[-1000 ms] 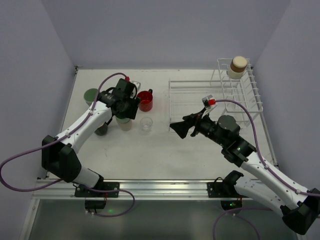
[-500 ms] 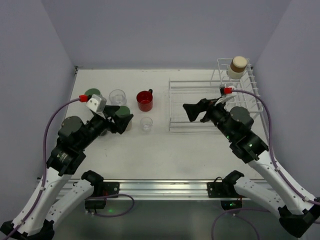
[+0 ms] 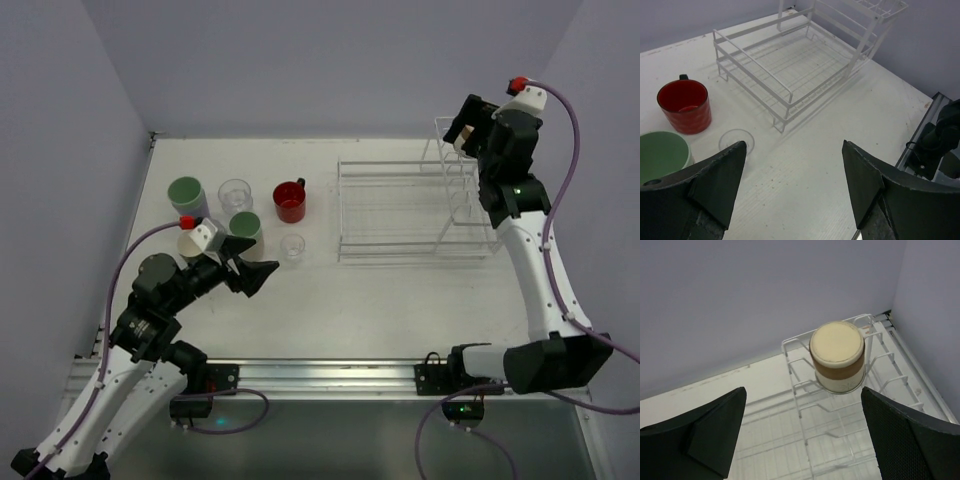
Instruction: Unload the cups from the dish rack
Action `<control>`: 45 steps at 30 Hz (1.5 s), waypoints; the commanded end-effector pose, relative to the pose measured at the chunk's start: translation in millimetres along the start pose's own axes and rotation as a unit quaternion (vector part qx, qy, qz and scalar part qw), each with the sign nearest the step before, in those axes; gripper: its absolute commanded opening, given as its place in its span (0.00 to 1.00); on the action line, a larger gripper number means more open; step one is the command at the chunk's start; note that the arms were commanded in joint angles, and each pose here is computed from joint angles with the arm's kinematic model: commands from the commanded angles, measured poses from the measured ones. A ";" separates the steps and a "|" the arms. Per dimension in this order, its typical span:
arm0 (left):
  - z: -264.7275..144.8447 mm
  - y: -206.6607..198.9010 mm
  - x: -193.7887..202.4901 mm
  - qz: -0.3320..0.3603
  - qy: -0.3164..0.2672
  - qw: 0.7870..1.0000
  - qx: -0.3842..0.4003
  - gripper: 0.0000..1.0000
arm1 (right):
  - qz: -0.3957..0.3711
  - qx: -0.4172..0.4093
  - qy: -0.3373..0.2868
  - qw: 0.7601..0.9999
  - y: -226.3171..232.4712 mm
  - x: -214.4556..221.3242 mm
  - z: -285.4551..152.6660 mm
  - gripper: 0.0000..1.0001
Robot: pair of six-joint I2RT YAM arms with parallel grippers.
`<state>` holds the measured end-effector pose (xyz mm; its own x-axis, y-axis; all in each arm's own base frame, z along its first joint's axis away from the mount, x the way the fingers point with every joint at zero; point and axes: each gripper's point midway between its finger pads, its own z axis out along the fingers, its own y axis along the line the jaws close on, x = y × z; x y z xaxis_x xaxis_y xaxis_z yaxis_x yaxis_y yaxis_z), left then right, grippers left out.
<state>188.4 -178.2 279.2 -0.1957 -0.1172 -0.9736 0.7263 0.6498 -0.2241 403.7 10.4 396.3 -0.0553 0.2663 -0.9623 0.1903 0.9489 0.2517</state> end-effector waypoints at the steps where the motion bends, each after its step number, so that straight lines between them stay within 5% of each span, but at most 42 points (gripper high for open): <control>1: 4.0 -8.8 -9.0 0.005 -0.008 1.000 0.024 0.81 | -0.048 0.054 0.013 0.997 -21.2 -6.0 24.5 0.99; 8: 6.4 -14.0 -0.9 0.008 0.011 1.000 0.020 0.82 | -0.079 0.101 0.063 0.990 -44.7 25.4 81.6 0.99; 23: 13.3 -10.3 7.9 0.006 0.031 0.999 0.018 0.82 | -0.090 0.138 0.084 0.983 -59.3 43.1 132.8 0.99; 27: 15.2 -4.9 8.2 0.004 0.033 0.999 0.009 0.82 | -0.088 0.135 0.082 0.984 -58.8 41.0 134.1 0.86; 29: 16.2 -2.0 9.8 0.002 0.037 0.999 0.004 0.82 | -0.087 0.133 0.076 0.984 -57.2 35.6 133.3 0.63; 32: 16.5 0.6 10.0 0.001 0.036 0.999 -0.001 0.82 | -0.078 0.124 0.052 0.988 -51.6 16.0 123.4 0.43; 35: 17.0 2.0 7.1 -0.001 0.032 0.999 -0.007 0.82 | -0.056 0.097 0.006 0.994 -41.6 -8.3 110.0 0.36; 40: 23.2 -8.7 -6.4 -0.034 0.009 0.999 0.016 0.82 | 0.015 -0.007 -0.082 0.997 -1.3 -73.0 40.4 0.35; 45: 34.2 -31.6 -30.0 -0.088 -0.035 0.992 0.078 0.82 | 0.096 -0.227 -0.024 0.969 83.4 -17.6 -29.9 0.36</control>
<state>198.2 -206.8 263.9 -0.3282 -0.1343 -0.9350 0.7214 0.6034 -0.3398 421.4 15.3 428.6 0.0205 0.3155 -0.9487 0.0723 0.9459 0.3162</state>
